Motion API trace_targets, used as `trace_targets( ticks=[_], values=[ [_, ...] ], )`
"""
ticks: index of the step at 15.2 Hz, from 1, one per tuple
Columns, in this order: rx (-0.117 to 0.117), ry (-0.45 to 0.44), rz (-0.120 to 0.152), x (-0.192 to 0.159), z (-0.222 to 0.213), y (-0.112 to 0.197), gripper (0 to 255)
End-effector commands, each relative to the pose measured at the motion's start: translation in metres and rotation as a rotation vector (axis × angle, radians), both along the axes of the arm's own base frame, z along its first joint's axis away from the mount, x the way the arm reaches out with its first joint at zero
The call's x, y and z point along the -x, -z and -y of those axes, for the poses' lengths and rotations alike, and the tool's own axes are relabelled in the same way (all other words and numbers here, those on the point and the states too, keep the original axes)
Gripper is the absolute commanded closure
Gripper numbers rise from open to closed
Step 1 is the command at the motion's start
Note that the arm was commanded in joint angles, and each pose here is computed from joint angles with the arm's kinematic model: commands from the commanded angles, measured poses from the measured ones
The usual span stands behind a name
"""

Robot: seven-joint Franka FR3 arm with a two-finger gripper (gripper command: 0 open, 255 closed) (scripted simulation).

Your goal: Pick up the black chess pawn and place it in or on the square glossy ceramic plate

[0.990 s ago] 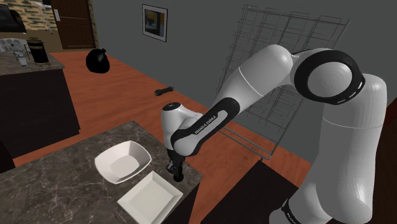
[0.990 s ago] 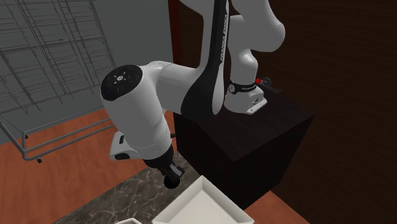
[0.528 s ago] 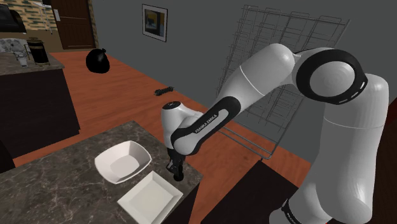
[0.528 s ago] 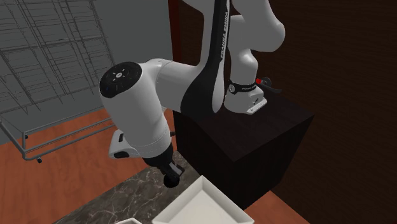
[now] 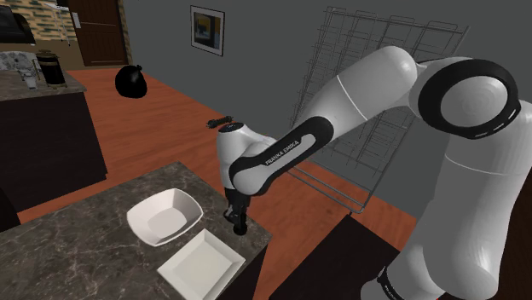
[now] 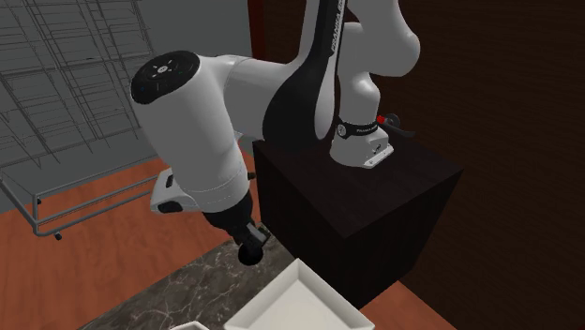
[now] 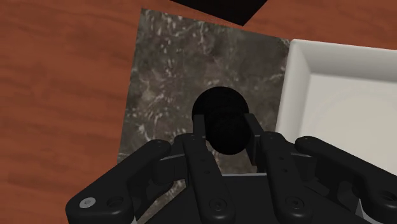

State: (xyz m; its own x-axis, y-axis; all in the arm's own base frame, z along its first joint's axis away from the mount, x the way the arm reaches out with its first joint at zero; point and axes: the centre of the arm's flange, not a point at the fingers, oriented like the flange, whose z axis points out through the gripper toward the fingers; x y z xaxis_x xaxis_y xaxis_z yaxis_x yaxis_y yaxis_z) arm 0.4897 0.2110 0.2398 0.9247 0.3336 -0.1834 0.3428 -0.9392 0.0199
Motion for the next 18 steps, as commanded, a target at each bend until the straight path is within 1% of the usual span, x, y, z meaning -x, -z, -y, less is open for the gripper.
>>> trace_targets(
  ticks=[1,7,8,18],
  values=[
    [0.000,0.000,0.000,0.000,0.000,-0.010,255],
    [0.000,0.000,0.000,0.000,0.000,-0.042,255],
    [0.000,0.000,0.000,0.000,0.000,-0.043,255],
    [0.000,0.000,0.000,0.013,-0.131,-0.046,255]
  ],
)
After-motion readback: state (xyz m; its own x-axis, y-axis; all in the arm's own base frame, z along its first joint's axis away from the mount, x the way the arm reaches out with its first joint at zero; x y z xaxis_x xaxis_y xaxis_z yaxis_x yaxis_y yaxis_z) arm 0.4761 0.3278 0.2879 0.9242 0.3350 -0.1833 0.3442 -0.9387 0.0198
